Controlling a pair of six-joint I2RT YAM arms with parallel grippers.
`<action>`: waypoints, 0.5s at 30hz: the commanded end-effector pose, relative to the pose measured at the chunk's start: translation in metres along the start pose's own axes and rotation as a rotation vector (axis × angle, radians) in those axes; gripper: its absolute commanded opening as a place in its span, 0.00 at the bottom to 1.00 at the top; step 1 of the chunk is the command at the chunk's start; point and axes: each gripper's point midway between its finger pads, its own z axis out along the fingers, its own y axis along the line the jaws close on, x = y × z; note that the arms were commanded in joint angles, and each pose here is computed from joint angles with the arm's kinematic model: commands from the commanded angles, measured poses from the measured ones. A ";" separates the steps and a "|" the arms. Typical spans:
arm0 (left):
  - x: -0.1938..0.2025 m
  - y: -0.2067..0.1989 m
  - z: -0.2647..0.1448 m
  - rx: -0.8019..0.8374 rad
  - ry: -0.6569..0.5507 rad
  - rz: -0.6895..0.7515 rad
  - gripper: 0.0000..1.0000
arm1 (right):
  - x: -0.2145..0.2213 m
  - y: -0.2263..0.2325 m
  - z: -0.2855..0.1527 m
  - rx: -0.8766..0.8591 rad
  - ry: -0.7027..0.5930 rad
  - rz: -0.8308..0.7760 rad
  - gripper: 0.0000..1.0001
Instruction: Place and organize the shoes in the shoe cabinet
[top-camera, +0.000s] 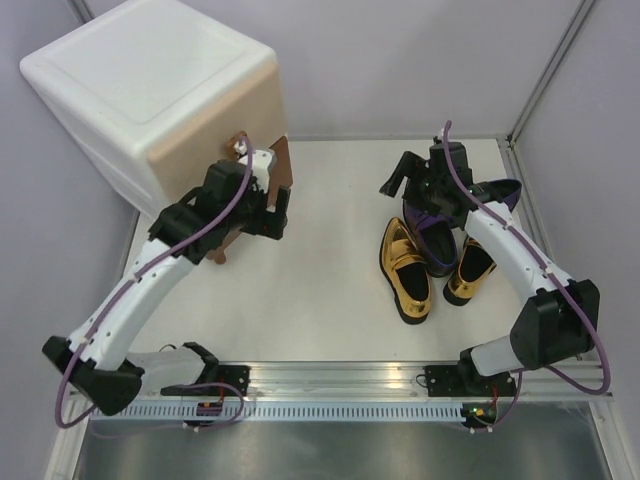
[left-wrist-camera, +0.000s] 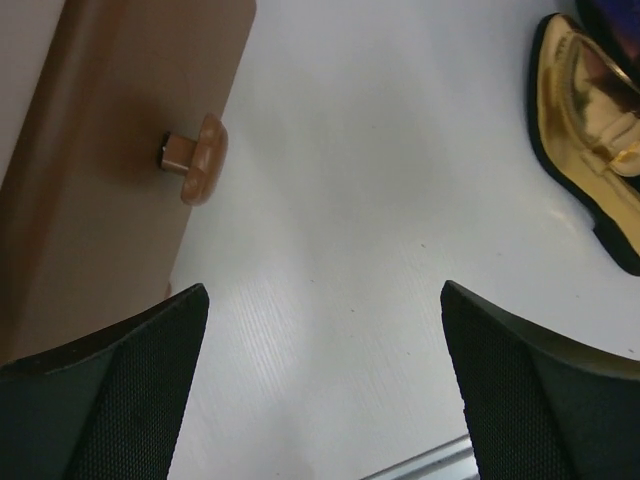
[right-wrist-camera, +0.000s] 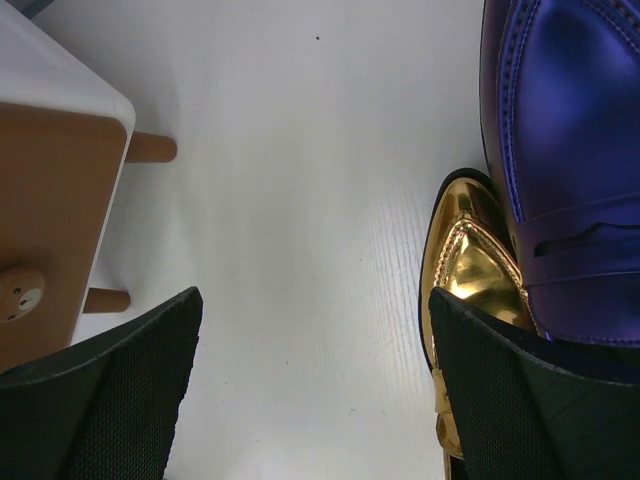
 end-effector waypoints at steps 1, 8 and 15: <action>-0.031 0.020 0.017 -0.167 -0.024 0.130 0.99 | -0.008 0.000 -0.018 -0.018 -0.040 -0.051 0.98; -0.041 0.024 0.061 -0.222 0.042 0.280 0.93 | -0.017 -0.017 -0.028 0.005 -0.079 -0.042 0.98; -0.030 0.029 0.090 -0.249 0.117 0.359 0.77 | -0.016 -0.027 -0.034 0.016 -0.089 -0.030 0.98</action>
